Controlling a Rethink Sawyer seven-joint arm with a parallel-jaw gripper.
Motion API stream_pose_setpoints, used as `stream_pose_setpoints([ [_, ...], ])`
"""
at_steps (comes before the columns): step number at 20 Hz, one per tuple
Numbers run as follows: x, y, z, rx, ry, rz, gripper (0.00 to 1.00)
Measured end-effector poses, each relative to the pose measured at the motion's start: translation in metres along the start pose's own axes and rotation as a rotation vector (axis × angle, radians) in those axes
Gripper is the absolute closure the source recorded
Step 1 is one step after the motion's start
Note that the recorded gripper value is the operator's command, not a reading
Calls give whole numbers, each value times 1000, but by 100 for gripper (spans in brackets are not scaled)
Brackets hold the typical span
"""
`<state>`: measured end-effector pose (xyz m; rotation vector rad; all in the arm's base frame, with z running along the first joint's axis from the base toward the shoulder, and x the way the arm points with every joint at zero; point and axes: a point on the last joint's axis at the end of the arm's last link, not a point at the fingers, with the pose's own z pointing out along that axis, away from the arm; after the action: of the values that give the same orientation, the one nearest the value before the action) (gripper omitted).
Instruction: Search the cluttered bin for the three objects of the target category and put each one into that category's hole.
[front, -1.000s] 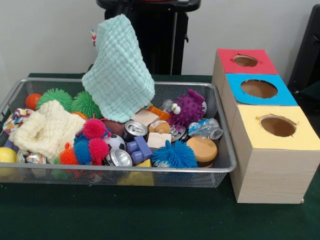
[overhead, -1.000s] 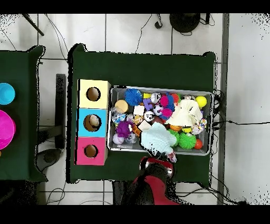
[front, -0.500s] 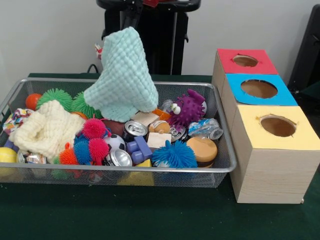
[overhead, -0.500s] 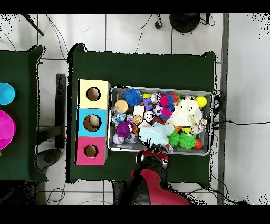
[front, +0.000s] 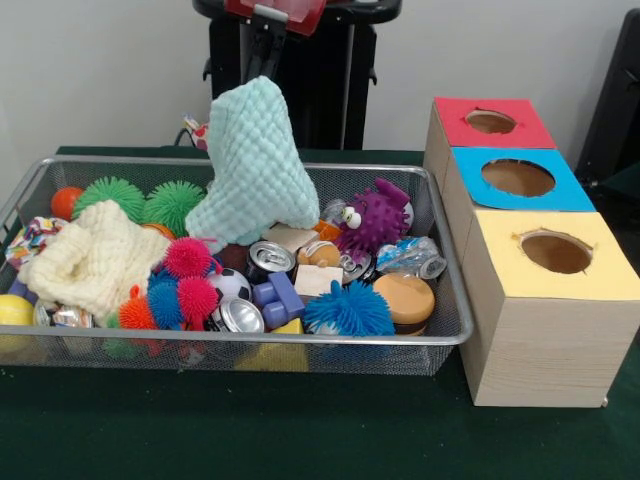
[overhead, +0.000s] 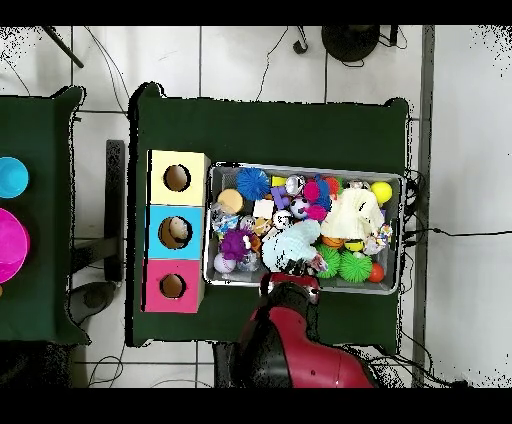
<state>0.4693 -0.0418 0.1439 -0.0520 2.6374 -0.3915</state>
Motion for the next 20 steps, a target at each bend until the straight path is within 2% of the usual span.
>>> stream_pose_setpoints([
  [7,-9,-1,12,-9,-36,-38,100],
  [13,-16,-2,27,-5,-75,-50,100],
  [20,-14,3,49,-7,-124,-59,100],
])
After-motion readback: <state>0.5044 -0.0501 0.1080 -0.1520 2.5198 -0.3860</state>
